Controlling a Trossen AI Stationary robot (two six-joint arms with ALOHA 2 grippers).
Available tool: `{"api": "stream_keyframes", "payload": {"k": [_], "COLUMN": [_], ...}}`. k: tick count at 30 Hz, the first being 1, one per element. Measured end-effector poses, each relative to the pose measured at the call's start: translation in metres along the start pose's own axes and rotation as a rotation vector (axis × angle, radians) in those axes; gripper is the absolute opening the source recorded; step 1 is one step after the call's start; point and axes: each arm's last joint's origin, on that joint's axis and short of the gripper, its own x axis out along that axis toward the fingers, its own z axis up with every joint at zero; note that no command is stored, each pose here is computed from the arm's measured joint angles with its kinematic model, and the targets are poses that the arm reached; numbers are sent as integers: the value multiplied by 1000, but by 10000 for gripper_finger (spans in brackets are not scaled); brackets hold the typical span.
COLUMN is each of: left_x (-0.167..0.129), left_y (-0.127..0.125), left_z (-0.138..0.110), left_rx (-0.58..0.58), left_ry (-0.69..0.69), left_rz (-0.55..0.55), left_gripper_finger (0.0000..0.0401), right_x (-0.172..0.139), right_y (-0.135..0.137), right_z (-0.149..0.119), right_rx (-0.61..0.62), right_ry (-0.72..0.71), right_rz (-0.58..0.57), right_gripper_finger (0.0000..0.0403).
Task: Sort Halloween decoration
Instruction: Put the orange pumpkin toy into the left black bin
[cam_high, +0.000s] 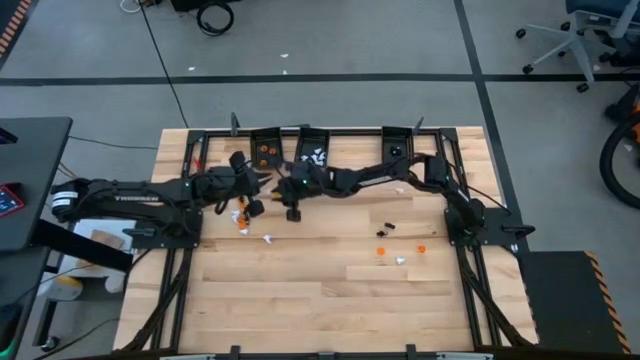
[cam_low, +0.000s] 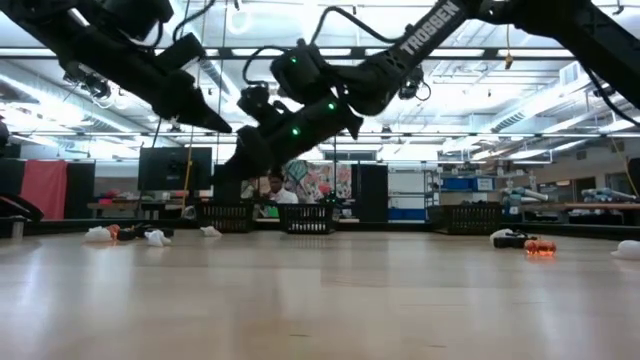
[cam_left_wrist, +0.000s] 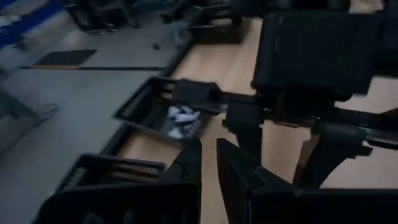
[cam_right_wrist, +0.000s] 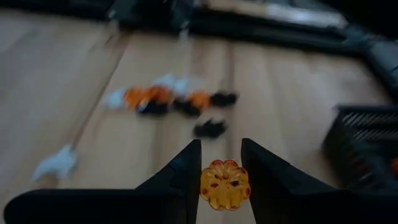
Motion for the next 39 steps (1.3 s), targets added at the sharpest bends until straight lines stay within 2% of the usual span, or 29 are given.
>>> {"api": "stream_keyframes", "payload": {"k": [6, 15, 21, 27, 31, 36, 39], "left_x": [-20, -31, -31, -32, -32, -32, -32], "left_y": [12, 17, 18, 19, 20, 21, 20], "left_z": [2, 5, 5, 8, 11, 14, 13], "left_rx": [-28, -52, -39, -34, -29, -11, -3], "left_ry": [-4, -56, -49, -72, -100, -118, -116], "left_rz": [163, 177, 218, 251, 259, 265, 265], "left_gripper_finger": [27, 27, 27, 27, 27, 27, 27], "right_x": [-2, -9, -12, -17, -13, 11, 24], "right_y": [-18, -41, -49, -69, -89, -105, -108], "right_z": [17, 44, 58, 56, 44, 39, 36], "right_rx": [26, 49, 50, 57, 90, 149, 213], "right_ry": [-62, -226, -267, -285, -278, -260, -194], "right_rz": [-73, -195, -271, -325, -334, -337, -406], "right_gripper_finger": [110, 110, 110, 110, 110, 110, 110]}}
